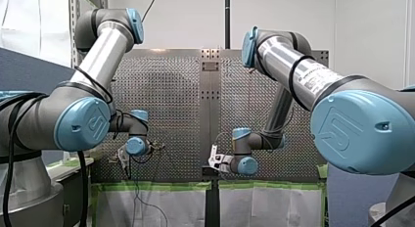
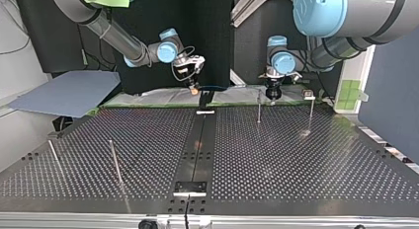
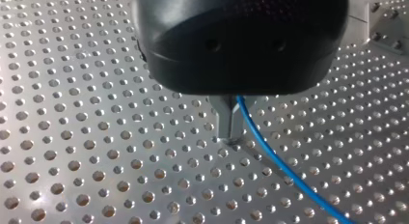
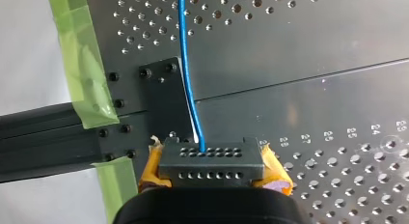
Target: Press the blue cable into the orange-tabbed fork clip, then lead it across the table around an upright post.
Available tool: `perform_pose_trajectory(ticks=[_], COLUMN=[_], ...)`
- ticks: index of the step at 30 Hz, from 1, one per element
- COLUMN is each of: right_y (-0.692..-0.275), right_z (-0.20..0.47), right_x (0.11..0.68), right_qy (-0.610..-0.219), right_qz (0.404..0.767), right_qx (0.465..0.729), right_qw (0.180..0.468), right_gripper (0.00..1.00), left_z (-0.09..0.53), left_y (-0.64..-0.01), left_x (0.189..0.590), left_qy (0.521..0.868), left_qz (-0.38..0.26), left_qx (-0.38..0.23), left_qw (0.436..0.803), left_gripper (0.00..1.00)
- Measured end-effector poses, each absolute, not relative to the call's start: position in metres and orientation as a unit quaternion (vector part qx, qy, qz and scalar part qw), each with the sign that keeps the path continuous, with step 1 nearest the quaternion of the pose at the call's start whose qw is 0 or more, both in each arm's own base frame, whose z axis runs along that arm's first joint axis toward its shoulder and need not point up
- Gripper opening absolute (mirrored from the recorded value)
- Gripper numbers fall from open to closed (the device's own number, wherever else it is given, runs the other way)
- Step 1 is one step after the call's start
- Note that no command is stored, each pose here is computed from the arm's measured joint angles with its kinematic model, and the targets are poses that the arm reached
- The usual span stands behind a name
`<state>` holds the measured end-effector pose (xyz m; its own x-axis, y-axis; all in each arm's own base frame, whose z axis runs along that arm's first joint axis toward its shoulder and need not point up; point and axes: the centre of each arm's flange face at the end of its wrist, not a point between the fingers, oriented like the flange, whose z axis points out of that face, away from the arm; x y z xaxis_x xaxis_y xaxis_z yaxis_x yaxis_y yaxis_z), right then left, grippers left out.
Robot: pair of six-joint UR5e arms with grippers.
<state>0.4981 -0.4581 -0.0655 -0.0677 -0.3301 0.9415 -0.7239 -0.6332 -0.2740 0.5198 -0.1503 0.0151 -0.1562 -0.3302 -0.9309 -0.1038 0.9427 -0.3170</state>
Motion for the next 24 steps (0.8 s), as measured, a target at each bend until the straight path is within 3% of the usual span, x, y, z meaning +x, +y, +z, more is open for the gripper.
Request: perform_pose_trajectory(ticks=[24], right_y=[-0.456], right_z=[-0.082], right_x=[0.497], right_qy=[-0.401], right_qz=[0.603], right_qx=[0.671], right_qw=[0.155], right_gripper=[0.0], left_z=[0.008], left_y=[-0.154], left_x=[0.515], left_qy=[0.762], left_qz=[-0.092], left_qx=[-0.15], left_qw=[0.624], left_gripper=[0.0])
